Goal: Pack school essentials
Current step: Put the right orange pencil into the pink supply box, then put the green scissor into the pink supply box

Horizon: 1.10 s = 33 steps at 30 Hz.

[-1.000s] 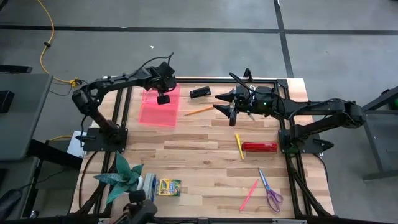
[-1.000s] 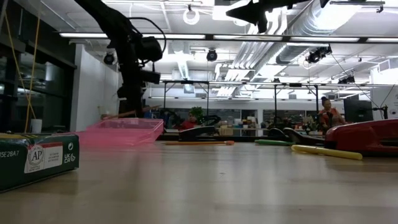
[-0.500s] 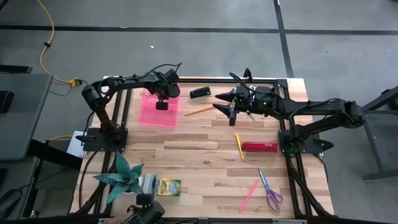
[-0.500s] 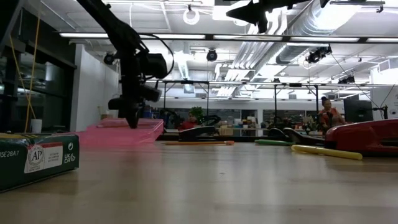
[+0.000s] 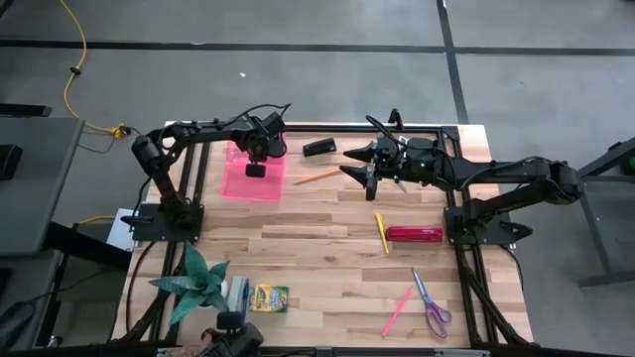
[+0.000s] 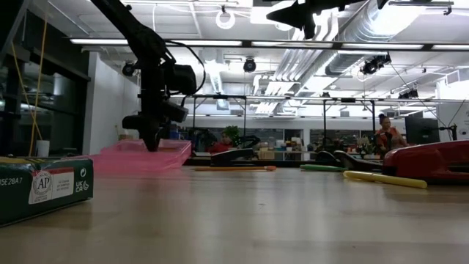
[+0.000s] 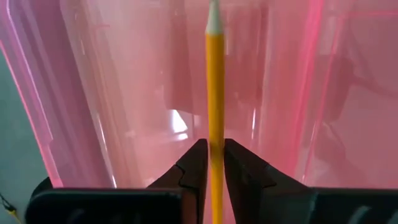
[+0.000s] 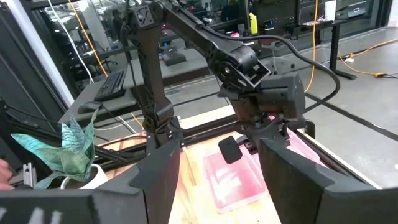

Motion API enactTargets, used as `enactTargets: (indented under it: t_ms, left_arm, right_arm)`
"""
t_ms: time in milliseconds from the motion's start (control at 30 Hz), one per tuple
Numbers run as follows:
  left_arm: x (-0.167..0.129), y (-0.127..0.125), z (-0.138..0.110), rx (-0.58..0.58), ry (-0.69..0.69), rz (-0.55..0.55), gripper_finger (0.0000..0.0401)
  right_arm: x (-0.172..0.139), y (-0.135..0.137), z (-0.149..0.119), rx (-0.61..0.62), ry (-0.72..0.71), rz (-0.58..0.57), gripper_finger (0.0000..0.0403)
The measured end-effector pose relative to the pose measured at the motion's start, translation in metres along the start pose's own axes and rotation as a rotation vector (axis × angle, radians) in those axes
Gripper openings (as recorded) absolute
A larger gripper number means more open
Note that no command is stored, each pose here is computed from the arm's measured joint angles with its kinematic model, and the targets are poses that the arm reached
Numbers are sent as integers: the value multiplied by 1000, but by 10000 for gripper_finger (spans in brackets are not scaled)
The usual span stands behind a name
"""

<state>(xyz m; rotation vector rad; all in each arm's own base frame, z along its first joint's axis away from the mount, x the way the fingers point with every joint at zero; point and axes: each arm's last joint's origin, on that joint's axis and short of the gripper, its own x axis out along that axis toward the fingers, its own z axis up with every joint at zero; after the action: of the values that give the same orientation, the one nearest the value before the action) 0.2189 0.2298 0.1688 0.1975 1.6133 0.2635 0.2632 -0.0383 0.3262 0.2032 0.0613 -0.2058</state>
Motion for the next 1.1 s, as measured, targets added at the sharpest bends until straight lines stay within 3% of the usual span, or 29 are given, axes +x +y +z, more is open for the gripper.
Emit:
enactTargets:
  t_ms: [300,433,533,633,767,933,1100]
  left_arm:
    - [-9,-3,2,-38,3,20,120]
    - [-40,7,3,-81,-41,39,159]
    - [-73,18,2,-173,-151,37,179]
    - [-111,26,-4,-354,-365,-9,188]
    - [-158,22,-21,-553,-757,-172,188]
    - [-194,-12,-46,-548,-1197,-238,172]
    - [-192,-60,-68,-537,-1525,-249,160]
  right_arm:
    - [0,0,0,0,0,0,210]
    - [0,0,0,0,-1,0,210]
    - [0,0,0,-1,-3,0,210]
    - [0,0,1,-22,-8,1,210]
    - [0,0,3,-43,-28,-1,210]
    - [0,0,5,-48,-52,-10,210]
    - [0,0,5,-49,-52,-10,210]
